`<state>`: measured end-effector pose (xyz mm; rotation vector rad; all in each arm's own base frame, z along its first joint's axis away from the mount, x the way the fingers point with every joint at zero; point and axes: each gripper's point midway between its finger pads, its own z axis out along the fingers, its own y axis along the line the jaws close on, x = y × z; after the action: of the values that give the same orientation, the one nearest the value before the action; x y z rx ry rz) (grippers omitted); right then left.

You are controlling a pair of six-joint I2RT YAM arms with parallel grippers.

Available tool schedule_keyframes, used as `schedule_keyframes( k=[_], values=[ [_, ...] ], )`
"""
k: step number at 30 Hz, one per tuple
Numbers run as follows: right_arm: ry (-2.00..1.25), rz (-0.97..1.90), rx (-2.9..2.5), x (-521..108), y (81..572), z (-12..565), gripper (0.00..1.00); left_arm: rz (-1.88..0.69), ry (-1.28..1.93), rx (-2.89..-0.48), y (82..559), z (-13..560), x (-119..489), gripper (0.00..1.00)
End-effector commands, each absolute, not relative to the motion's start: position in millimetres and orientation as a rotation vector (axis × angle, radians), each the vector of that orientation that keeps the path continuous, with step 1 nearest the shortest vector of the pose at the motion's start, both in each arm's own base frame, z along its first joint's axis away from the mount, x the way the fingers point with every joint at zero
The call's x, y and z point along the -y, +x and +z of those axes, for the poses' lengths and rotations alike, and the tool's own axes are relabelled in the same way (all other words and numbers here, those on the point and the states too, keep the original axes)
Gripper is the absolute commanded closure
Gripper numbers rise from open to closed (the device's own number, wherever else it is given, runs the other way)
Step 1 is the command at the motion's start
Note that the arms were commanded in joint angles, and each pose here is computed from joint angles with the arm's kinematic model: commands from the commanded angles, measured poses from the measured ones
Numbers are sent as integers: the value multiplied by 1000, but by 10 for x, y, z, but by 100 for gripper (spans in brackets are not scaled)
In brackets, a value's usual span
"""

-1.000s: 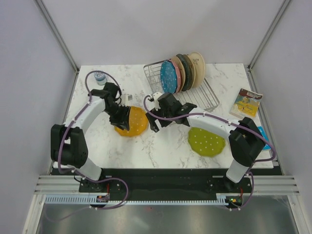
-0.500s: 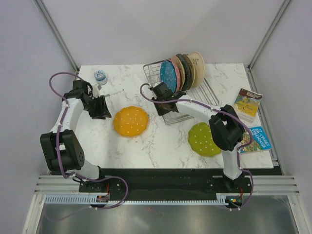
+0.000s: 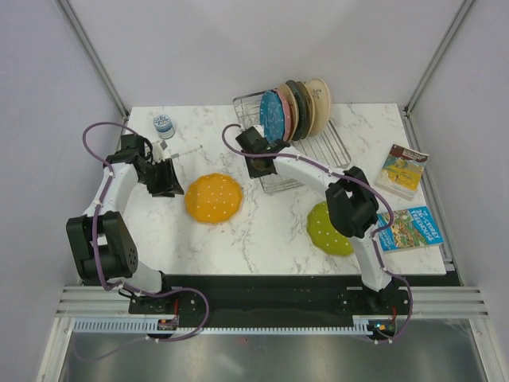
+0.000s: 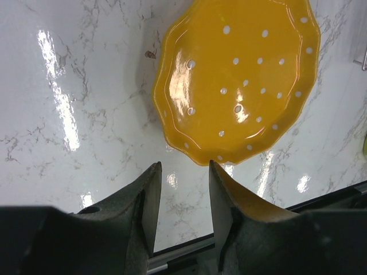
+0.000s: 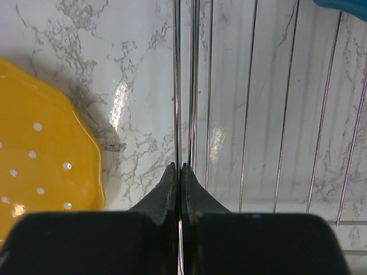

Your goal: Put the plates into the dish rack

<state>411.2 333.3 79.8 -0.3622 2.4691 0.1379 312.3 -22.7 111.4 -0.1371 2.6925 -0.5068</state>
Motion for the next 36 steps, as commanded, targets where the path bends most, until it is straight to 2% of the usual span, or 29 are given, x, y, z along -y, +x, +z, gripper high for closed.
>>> schedule_keyframes(
  k=[1,9,21,22,23,24,25,27,28,31,36],
  values=[
    [-135,292,-2372,-3850,4313,998,100,-514,-133,-2633,3181,1229,245,54],
    [229,164,-2219,-3951,4515,1114,100,-503,-122,-2641,3097,1219,243,54],
    [167,229,-2083,-4263,4904,1209,100,-541,-156,-2668,3016,1127,291,54],
    [140,221,-2072,-4270,4925,1222,97,-545,-164,-2668,3020,1122,295,53],
    [127,217,-2067,-4271,4932,1236,86,-543,-169,-2664,3027,1127,293,53],
    [102,211,-2066,-4271,4930,1239,75,-547,-176,-2653,3054,1138,298,53],
    [73,220,-2060,-4301,4928,1261,55,-555,-177,-2643,3063,1147,308,53],
    [17,212,-2058,-4291,4882,1326,37,-584,-191,-2626,3075,1129,345,52],
    [-11,218,-2051,-4329,4835,1374,25,-593,-190,-2605,3136,1119,348,51],
    [-80,183,-1998,-4296,4668,1698,9,-635,-198,-2601,3247,1035,385,50],
    [-106,167,-1908,-4119,4548,2218,4,-668,-249,-2614,3516,920,377,48]
  ],
)
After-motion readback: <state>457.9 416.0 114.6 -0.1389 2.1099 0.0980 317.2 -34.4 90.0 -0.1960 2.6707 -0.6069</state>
